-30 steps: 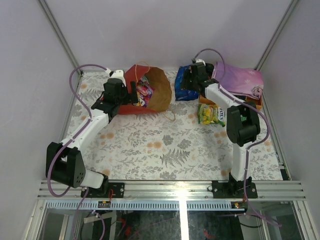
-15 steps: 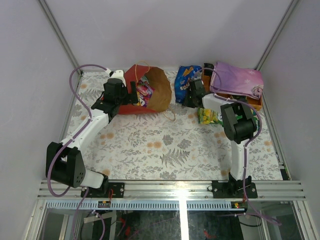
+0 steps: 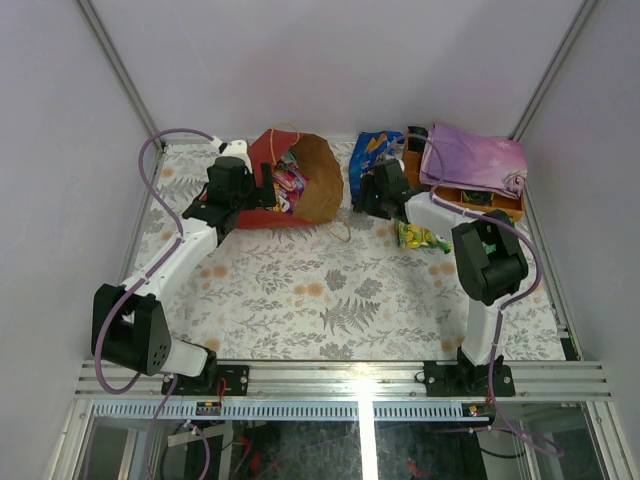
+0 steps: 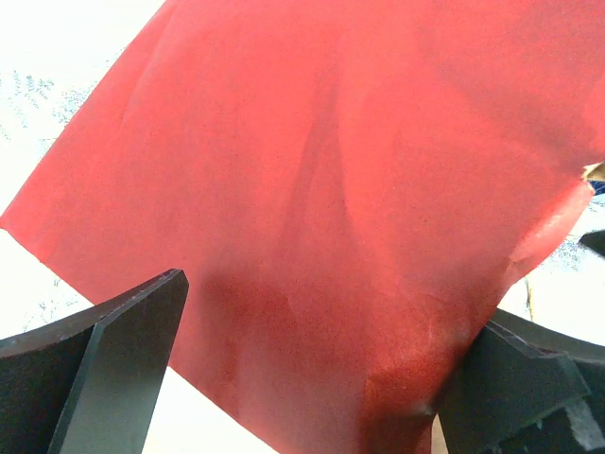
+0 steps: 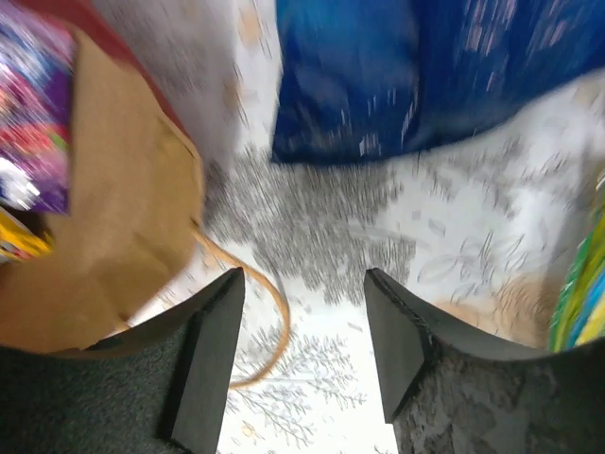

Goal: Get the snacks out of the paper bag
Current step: Adjust the snack at the center of the board.

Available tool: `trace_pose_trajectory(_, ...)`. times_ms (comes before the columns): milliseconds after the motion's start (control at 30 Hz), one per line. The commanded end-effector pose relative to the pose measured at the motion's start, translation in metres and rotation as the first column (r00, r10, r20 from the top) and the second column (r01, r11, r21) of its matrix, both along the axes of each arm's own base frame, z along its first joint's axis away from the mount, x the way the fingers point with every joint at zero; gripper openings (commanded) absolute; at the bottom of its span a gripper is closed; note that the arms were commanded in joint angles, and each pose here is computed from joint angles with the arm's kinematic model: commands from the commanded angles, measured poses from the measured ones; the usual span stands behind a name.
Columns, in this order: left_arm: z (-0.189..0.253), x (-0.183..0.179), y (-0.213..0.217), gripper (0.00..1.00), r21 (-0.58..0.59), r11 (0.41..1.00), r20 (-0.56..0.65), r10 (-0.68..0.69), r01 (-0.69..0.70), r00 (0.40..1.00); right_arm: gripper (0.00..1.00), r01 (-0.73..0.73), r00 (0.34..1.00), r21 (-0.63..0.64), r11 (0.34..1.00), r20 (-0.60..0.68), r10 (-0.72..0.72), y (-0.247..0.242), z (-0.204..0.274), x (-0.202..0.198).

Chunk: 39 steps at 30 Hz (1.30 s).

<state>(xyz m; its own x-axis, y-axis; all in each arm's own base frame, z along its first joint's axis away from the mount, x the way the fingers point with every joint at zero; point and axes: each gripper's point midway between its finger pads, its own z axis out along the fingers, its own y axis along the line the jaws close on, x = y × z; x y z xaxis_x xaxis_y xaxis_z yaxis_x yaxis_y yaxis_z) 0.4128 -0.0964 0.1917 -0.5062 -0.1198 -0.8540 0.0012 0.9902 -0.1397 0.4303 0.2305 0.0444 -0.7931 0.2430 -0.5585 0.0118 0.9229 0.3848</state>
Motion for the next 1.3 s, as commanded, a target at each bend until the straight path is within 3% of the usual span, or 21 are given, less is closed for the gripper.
trace_pose_trajectory(0, 0.011, 0.003, 0.007, 1.00, -0.006, 1.000, 0.043, 0.026, -0.026, 0.999, 0.62, 0.127, 0.980, -0.025, 0.992, 0.156, -0.121, -0.029, 0.074, 0.051)
trace_pose_trajectory(167, 0.012, 0.003, 0.006, 1.00, -0.009, 1.000, 0.046, 0.024, -0.024, 0.999, 0.64, 0.290, 0.952, 0.104, 0.951, 0.070, -0.298, -0.054, 0.060, 0.056)
trace_pose_trajectory(367, 0.011, 0.003, 0.006, 1.00, -0.009, 1.000, 0.042, 0.023, -0.022, 0.999, 0.63, 0.496, 0.867, 0.287, 0.820, -0.115, -0.484, -0.067, 0.026, 0.061)
trace_pose_trajectory(600, 0.009, 0.004, 0.006, 1.00, -0.007, 1.000, 0.039, 0.021, -0.021, 0.999, 0.63, 0.652, 0.755, 0.376, 0.658, -0.249, -0.606, -0.067, -0.003, 0.063)
trace_pose_trajectory(833, 0.006, 0.006, 0.004, 1.00, -0.008, 1.000, 0.030, 0.018, -0.018, 0.999, 0.61, 0.772, 0.626, 0.368, 0.519, -0.294, -0.722, -0.085, -0.019, 0.060)
trace_pose_trajectory(1133, 0.004, 0.006, 0.004, 1.00, -0.006, 1.000, 0.024, 0.018, -0.018, 1.000, 0.46, 0.797, 0.596, 0.347, 0.494, -0.316, -0.738, -0.079, -0.048, 0.069)
trace_pose_trajectory(1233, 0.004, 0.006, 0.005, 1.00, -0.003, 1.000, 0.024, 0.019, -0.019, 1.000, 0.34, 0.785, 0.610, 0.359, 0.505, -0.302, -0.733, -0.074, -0.055, 0.078)
trace_pose_trajectory(1267, 0.004, 0.006, 0.005, 1.00, -0.003, 1.000, 0.023, 0.020, -0.020, 1.000, 0.25, 0.776, 0.622, 0.361, 0.518, -0.298, -0.724, -0.072, -0.057, 0.081)
